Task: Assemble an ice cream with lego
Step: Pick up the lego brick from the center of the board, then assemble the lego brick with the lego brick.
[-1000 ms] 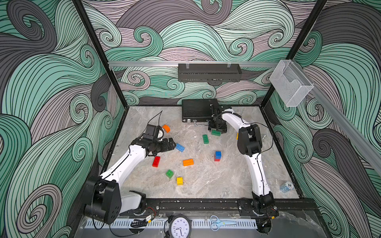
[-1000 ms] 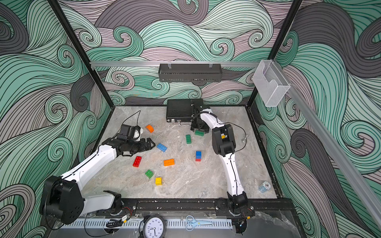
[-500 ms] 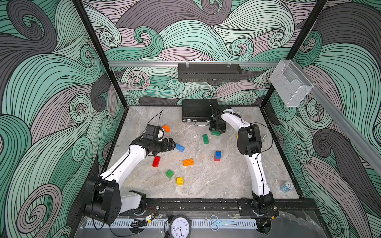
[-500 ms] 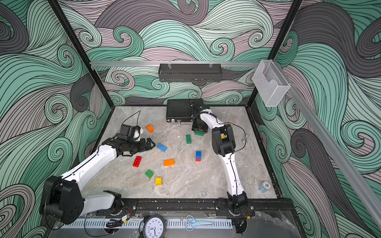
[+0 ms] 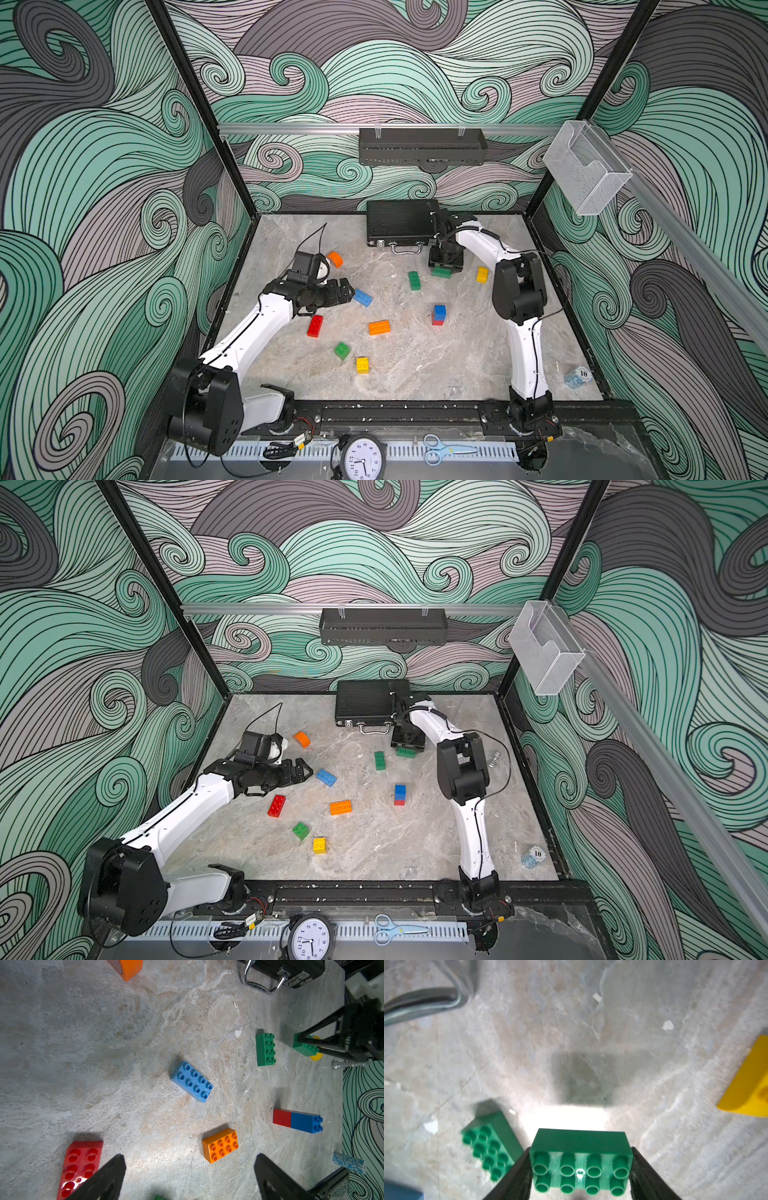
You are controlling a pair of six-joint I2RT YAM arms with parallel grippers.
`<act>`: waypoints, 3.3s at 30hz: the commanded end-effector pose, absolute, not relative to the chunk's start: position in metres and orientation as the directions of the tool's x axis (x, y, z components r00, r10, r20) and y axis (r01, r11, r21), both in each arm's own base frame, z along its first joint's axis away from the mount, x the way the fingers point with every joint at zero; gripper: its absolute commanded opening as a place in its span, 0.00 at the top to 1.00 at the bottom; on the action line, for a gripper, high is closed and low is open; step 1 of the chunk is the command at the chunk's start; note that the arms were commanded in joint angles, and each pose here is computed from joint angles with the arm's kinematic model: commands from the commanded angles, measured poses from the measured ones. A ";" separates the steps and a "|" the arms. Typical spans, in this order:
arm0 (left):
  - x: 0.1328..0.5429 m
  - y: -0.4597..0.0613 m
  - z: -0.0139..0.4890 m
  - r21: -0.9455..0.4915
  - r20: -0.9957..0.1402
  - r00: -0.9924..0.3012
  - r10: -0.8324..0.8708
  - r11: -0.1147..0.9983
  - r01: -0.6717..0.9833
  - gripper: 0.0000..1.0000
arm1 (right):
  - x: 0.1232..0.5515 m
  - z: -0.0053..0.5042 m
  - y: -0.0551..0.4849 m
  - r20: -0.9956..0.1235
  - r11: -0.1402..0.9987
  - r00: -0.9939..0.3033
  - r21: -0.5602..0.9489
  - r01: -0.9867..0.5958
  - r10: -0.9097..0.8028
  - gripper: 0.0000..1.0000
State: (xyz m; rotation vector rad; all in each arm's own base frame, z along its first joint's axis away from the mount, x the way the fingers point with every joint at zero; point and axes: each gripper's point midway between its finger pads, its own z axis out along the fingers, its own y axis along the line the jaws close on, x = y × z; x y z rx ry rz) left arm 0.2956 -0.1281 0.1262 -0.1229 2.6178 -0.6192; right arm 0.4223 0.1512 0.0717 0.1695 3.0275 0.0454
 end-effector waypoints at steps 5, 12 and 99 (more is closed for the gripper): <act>0.289 -0.137 0.129 -0.491 -0.404 -0.895 -0.188 0.871 0.038 0.03 | 0.356 0.113 0.146 -0.091 0.996 -0.994 0.072 0.048 0.054 0.39; 0.289 -0.138 0.128 -0.493 -0.405 -0.895 -0.188 0.869 0.041 0.03 | 0.305 0.124 0.153 -0.069 0.998 -0.998 0.067 0.000 0.005 0.39; 0.278 -0.129 0.134 -0.463 -0.430 -0.883 -0.187 0.885 0.039 0.03 | 0.239 0.060 0.155 0.095 0.996 -0.995 -0.084 0.004 0.012 0.37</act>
